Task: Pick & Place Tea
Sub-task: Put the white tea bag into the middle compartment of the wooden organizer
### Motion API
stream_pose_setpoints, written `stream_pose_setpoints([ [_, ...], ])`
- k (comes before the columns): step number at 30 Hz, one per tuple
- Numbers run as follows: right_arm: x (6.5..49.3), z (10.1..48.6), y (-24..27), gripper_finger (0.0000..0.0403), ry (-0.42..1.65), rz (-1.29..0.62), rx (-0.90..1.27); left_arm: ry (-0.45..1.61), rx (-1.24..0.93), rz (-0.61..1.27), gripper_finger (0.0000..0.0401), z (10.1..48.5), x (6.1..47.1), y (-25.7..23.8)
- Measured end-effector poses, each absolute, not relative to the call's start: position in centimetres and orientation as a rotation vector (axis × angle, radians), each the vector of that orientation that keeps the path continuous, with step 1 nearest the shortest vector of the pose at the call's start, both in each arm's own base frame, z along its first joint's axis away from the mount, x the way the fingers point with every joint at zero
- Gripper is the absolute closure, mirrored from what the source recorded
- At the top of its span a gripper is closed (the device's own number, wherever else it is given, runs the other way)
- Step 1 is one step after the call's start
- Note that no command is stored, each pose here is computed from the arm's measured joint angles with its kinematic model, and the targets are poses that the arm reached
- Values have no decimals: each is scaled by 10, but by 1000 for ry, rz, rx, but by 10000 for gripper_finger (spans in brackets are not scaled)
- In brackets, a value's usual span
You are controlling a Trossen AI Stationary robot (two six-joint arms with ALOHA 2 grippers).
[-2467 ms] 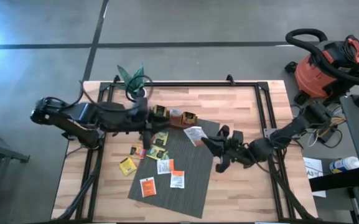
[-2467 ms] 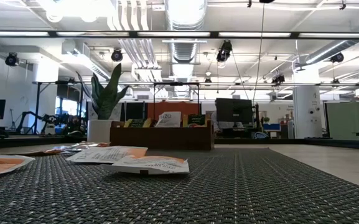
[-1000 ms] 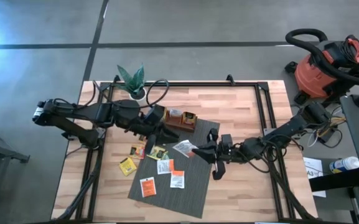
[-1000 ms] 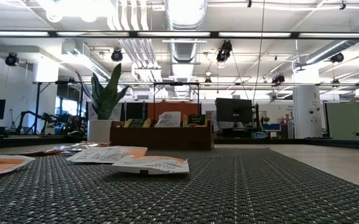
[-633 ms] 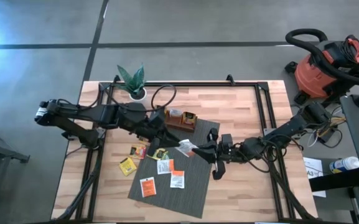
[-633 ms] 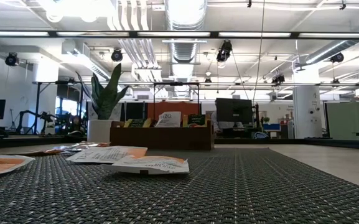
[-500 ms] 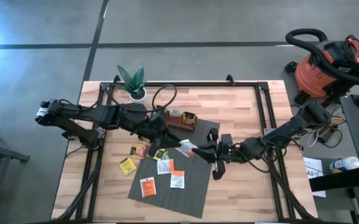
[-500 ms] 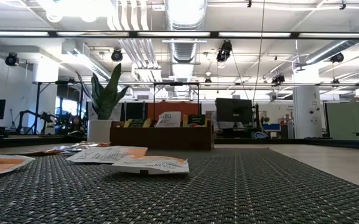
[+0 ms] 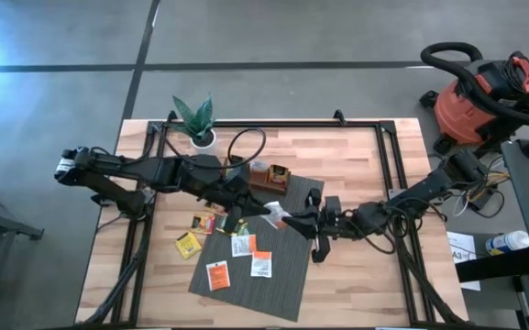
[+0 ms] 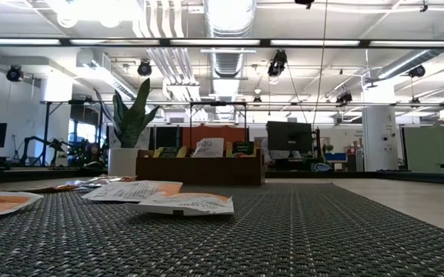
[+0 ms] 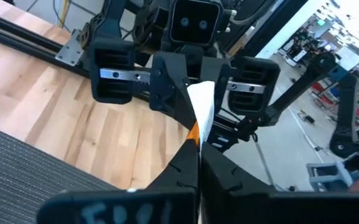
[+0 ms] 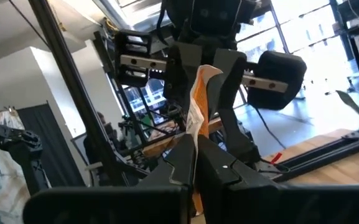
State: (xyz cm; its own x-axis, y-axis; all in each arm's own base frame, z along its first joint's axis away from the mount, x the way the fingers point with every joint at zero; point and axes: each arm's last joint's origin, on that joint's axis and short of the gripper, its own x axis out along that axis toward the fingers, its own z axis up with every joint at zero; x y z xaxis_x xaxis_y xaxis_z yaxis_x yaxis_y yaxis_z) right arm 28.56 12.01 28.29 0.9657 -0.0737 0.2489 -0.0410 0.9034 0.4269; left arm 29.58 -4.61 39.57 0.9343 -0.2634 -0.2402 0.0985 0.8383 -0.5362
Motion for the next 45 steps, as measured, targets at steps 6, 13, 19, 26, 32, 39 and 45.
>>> stream_pose_setpoints([
  [6, 287, 273, 118, 360, -172, -95, 525, 327, -532, -166, 400, 393, 296, -44],
  [13, 283, 271, 115, 277, -109, -152, 504, 398, -455, -93, 400, 384, 294, -41],
  [19, 268, 265, 107, 242, 69, -268, 534, 639, -196, 92, 401, 371, 285, -22],
  [26, 244, 263, 95, 255, 236, -356, 580, 917, 103, 129, 401, 341, 308, 15],
  [32, 237, 270, 92, 271, 223, -355, 597, 1193, 227, 72, 401, 289, 336, 57],
  [39, 236, 269, 91, 281, 228, -363, 624, 1220, 216, 46, 401, 272, 353, 91],
  [45, 235, 267, 91, 282, 252, -376, 612, 1199, 186, 18, 401, 267, 352, 108],
])
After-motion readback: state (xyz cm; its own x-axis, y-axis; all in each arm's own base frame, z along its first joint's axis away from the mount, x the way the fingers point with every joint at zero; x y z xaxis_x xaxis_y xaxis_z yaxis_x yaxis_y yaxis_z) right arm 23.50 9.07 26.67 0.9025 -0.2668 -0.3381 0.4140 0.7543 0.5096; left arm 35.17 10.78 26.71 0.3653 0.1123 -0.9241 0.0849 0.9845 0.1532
